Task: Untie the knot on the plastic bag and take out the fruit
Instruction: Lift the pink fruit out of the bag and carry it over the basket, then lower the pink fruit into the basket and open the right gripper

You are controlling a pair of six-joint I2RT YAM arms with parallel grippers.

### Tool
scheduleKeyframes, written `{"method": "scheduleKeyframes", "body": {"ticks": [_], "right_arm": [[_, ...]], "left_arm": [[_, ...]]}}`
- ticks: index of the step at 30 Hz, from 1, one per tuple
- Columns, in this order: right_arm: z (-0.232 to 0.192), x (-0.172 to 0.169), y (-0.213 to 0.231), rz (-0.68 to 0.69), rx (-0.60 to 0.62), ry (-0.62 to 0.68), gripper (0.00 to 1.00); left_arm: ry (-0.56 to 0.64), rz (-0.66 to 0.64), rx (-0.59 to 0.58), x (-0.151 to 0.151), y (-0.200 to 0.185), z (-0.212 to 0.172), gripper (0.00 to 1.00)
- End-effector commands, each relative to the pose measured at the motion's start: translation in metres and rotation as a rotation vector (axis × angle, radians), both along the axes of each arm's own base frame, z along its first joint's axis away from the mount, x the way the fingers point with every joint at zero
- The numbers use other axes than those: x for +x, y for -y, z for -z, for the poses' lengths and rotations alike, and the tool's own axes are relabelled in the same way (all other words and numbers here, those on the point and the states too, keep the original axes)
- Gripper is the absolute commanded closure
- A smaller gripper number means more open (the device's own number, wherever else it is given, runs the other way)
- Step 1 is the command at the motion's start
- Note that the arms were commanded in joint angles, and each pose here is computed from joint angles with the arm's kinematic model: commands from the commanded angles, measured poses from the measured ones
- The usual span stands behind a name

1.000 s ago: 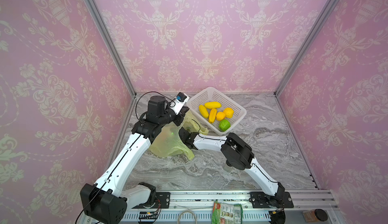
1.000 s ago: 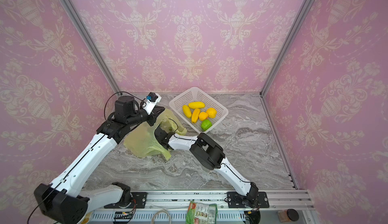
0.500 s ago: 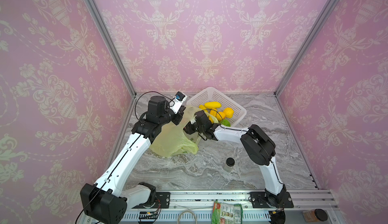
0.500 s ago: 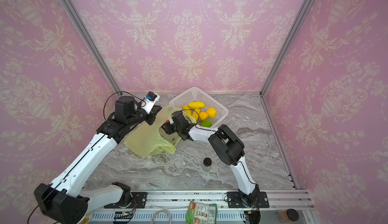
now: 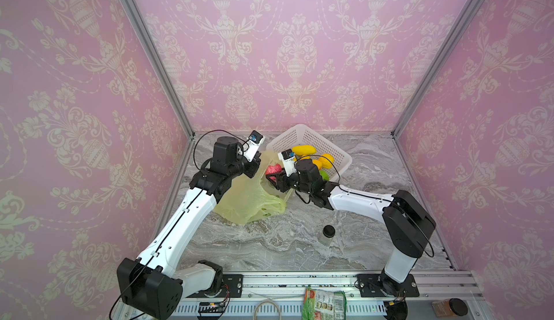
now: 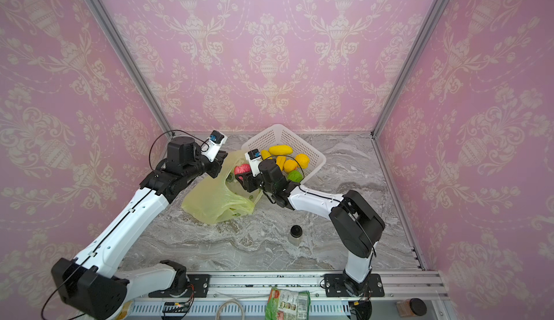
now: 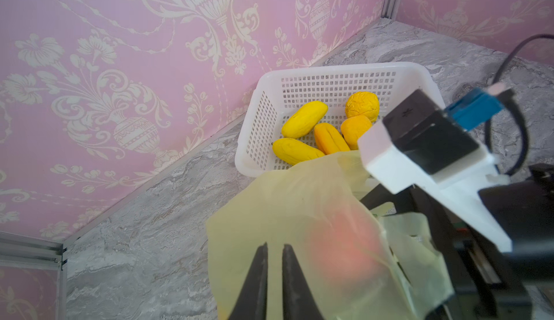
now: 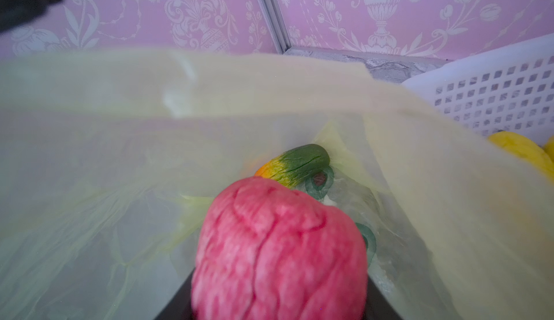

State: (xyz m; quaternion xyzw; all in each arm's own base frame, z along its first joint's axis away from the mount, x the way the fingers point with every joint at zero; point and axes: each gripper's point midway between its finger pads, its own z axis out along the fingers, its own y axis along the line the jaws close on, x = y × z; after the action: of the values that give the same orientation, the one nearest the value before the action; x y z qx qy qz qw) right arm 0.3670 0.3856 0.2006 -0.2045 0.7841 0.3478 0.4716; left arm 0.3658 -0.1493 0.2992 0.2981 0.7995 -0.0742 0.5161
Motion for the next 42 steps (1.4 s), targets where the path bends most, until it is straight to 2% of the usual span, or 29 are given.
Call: {"method": "scheduleKeyframes", "body": {"ticks": [1, 4, 9, 13, 15, 18, 24, 31, 38, 42], "right_arm": [[-0.021, -0.008, 0.017, 0.028, 0.007, 0.061, 0.68], [-0.04, -0.018, 0.038, 0.064, -0.005, 0.122, 0.68], [-0.066, -0.025, 0.089, 0.205, -0.033, 0.23, 0.68], [-0.071, -0.024, 0.114, 0.271, -0.046, 0.256, 0.68], [-0.07, -0.02, 0.119, 0.291, -0.061, 0.256, 0.69], [-0.068, -0.016, 0.13, 0.334, -0.097, 0.263, 0.72], [-0.077, -0.015, 0.168, 0.422, -0.073, 0.28, 0.71], [-0.077, -0.011, 0.188, 0.46, -0.059, 0.262, 0.71], [-0.076, -0.008, 0.196, 0.468, -0.036, 0.246, 0.71], [-0.076, -0.007, 0.199, 0.47, -0.024, 0.242, 0.7]], "left_arm": [[-0.002, -0.032, 0.025, 0.003, -0.007, -0.004, 0.87], [0.005, -0.012, 0.012, 0.001, -0.004, -0.007, 0.87], [0.008, 0.008, -0.003, -0.001, -0.001, -0.008, 0.88], [0.016, 0.034, -0.024, -0.004, 0.004, -0.012, 0.85], [0.034, 0.115, -0.083, -0.013, 0.017, -0.02, 0.61], [0.074, 0.26, -0.152, -0.034, 0.037, -0.031, 0.39], [0.136, 0.319, -0.113, -0.053, 0.037, -0.039, 0.21], [0.116, 0.311, 0.004, -0.055, 0.034, -0.023, 0.16], [0.019, 0.326, 0.116, -0.048, 0.048, 0.013, 0.16], [-0.042, 0.217, 0.189, -0.024, 0.039, 0.04, 0.2]]}}
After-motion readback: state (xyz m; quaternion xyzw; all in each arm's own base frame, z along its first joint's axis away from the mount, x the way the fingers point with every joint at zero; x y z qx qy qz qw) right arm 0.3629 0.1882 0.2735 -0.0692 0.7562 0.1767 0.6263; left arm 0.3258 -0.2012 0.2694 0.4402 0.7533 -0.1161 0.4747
